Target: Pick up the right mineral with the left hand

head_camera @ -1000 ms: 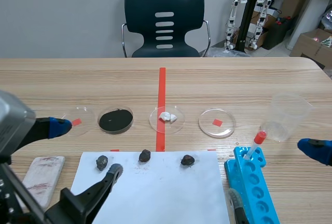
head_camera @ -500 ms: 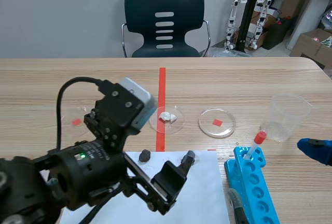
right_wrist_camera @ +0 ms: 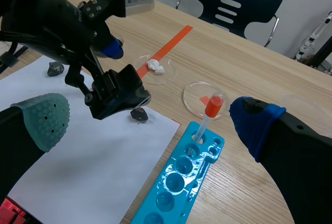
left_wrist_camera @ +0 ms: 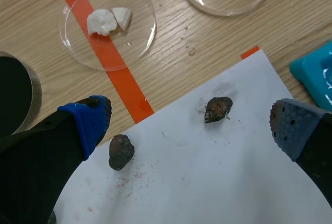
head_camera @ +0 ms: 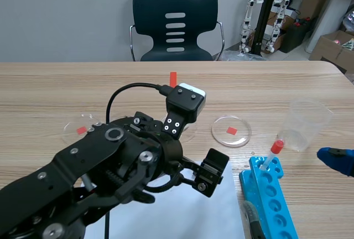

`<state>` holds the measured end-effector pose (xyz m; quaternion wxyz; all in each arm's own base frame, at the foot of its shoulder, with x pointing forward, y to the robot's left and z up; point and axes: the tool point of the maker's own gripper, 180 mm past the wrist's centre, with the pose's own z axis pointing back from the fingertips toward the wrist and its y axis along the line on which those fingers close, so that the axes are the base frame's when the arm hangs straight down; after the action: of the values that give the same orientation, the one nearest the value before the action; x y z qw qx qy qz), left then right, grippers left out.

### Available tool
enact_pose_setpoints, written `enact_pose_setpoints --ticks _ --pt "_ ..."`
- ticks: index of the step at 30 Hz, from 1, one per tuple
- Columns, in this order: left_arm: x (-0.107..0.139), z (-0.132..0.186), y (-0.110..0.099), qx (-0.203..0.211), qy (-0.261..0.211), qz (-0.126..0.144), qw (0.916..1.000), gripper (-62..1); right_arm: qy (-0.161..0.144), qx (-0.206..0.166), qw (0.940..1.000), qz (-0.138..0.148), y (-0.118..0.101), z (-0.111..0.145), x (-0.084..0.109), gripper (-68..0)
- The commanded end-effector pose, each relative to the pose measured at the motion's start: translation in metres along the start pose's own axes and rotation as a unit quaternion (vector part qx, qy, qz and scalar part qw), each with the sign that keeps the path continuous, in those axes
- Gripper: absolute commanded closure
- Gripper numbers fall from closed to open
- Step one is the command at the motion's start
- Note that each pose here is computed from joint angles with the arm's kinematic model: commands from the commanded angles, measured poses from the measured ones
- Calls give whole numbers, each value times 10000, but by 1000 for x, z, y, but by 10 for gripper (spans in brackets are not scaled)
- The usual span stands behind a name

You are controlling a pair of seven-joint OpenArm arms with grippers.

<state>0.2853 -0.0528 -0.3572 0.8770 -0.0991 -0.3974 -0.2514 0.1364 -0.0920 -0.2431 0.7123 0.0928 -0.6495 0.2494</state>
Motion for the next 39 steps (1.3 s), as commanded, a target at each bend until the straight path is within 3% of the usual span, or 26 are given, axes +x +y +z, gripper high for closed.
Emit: enact_pose_setpoints --ticks 1,10,16,39 --pt "9 -1 -4 -15 -30 32 10000 -623 -173 -51 9998 29 -4 -2 10 -655" --pt "-9 -23 -5 192 888 163 9957 -623 -173 -51 9998 29 -4 -2 10 -655" --pt "-18 -34 -7 288 1263 256 9912 -623 -173 -51 9998 29 -4 -2 10 -655" --pt "-12 -44 -34 202 1123 -178 9933 -623 -173 -52 9998 27 -4 -2 10 -655"
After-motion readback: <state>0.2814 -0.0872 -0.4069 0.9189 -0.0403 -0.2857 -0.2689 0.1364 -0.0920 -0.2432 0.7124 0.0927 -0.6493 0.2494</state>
